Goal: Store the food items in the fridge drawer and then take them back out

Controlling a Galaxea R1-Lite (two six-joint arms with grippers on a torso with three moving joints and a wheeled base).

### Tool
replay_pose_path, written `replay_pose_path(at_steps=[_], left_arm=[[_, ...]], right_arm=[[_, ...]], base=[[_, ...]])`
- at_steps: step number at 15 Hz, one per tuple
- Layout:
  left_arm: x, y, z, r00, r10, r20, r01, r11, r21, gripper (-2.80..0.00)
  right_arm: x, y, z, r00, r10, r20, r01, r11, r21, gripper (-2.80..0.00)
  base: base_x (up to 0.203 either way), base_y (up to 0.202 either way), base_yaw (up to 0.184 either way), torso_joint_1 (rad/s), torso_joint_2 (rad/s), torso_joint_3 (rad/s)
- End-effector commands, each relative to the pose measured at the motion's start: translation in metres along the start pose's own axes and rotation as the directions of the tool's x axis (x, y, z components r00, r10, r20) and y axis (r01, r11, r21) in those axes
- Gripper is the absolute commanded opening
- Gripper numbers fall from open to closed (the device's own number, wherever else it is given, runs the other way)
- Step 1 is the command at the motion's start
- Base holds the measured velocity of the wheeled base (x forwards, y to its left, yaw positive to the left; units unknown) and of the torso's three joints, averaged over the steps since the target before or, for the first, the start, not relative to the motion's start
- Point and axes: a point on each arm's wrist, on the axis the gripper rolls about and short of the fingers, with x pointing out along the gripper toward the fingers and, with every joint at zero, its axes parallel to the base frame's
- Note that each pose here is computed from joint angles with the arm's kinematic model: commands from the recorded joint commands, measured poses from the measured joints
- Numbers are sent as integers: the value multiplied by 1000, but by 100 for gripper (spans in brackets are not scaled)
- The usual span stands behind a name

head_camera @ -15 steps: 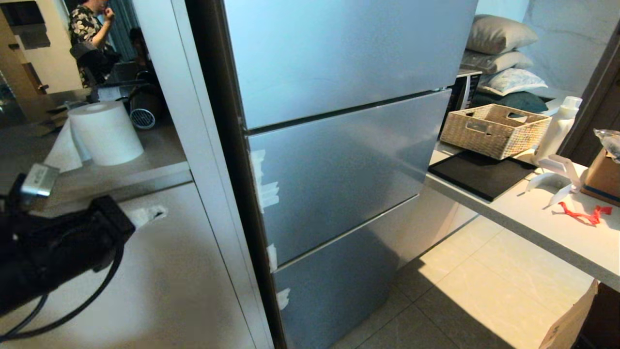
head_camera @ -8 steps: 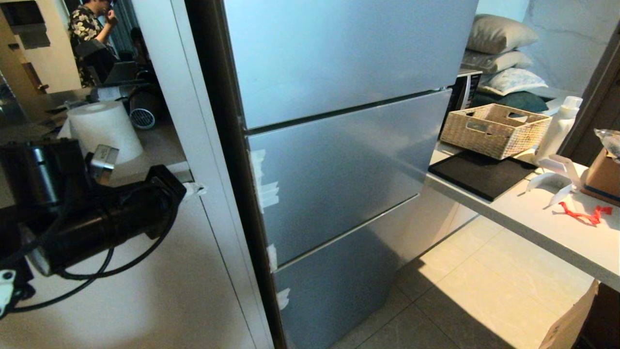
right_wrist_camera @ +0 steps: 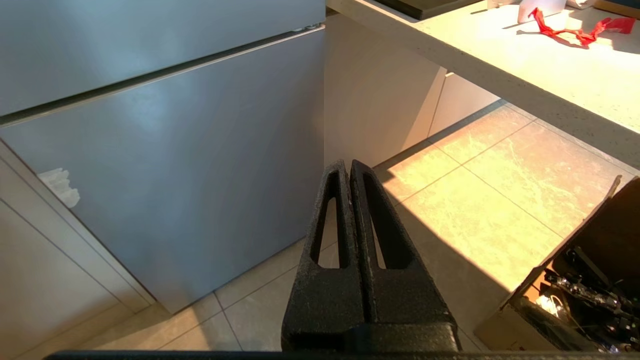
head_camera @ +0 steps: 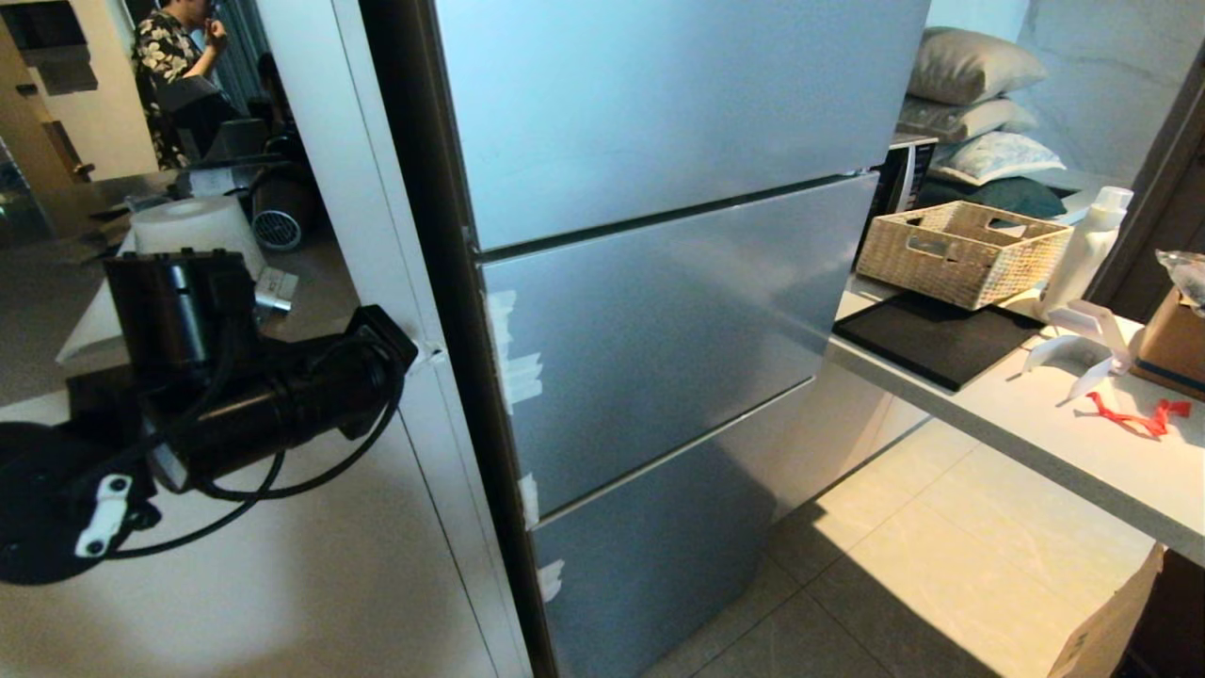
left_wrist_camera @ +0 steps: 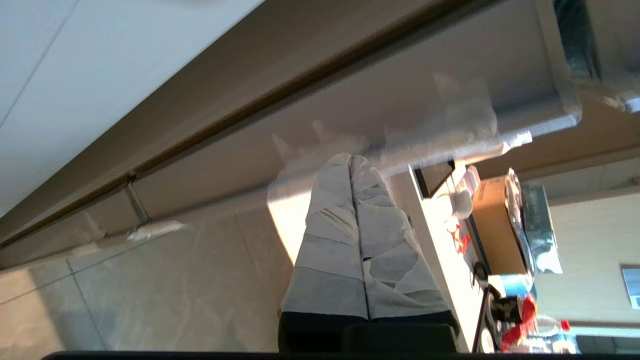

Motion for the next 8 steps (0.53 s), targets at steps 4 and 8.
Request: replay_pose_path(at_steps=[4,8], left_arm=[[29,-1,-3,999,-8,43,8,1000,4,-280],[41,-10,-9,999,-19,48,18,1000,10,-280]], right_arm=[[0,0,0,1000,0,-2,0,1000,1,-280],[0,0,0,1000,0,-2,0,1000,0,-280]], base=[[0,0,0,0,0,0],[0,0,0,0,0,0]])
